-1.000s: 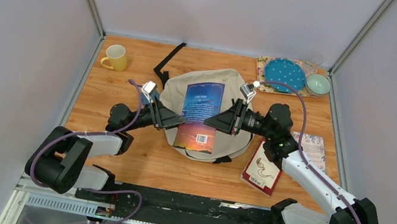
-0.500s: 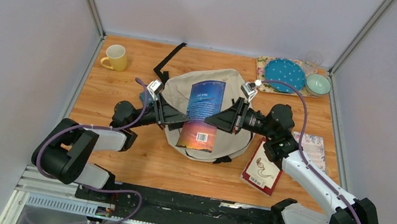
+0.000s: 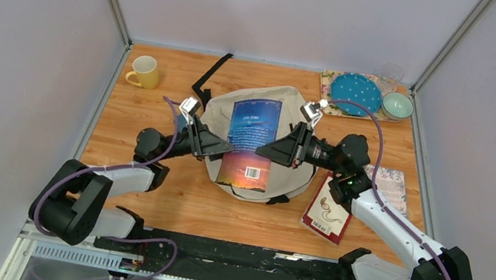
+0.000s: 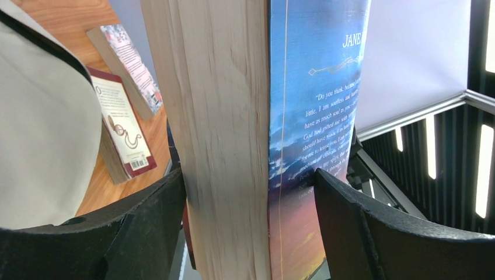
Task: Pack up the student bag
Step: Pick up the book from the center of the board.
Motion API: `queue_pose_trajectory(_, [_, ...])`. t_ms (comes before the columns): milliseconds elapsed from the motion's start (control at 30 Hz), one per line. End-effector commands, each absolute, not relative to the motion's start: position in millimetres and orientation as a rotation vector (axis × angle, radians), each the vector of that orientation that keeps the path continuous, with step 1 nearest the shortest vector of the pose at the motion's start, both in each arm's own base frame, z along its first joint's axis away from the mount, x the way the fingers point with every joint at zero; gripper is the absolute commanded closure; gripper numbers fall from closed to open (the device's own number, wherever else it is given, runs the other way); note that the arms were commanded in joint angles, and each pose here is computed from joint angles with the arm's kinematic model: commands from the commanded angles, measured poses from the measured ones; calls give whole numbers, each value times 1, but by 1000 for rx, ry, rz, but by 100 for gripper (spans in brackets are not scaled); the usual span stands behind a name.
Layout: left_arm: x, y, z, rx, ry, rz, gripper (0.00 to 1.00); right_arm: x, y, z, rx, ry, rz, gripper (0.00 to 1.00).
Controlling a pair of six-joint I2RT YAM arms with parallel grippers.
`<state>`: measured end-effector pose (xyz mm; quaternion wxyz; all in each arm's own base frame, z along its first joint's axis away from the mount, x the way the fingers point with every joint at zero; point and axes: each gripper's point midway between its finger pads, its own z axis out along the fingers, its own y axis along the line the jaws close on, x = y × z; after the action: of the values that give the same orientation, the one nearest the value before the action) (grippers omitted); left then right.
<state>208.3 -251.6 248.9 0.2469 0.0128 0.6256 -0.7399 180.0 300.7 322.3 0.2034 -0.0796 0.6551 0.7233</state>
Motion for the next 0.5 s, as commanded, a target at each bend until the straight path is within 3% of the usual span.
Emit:
queue_pose_trajectory(0, [171, -245, 313, 406, 1325, -1974, 15, 148, 288, 395, -445, 1459, 2092, 100])
queue_pose_trajectory(467, [183, -248, 298, 348, 1373, -1973, 14, 134, 285, 407, -511, 1356, 2237, 100])
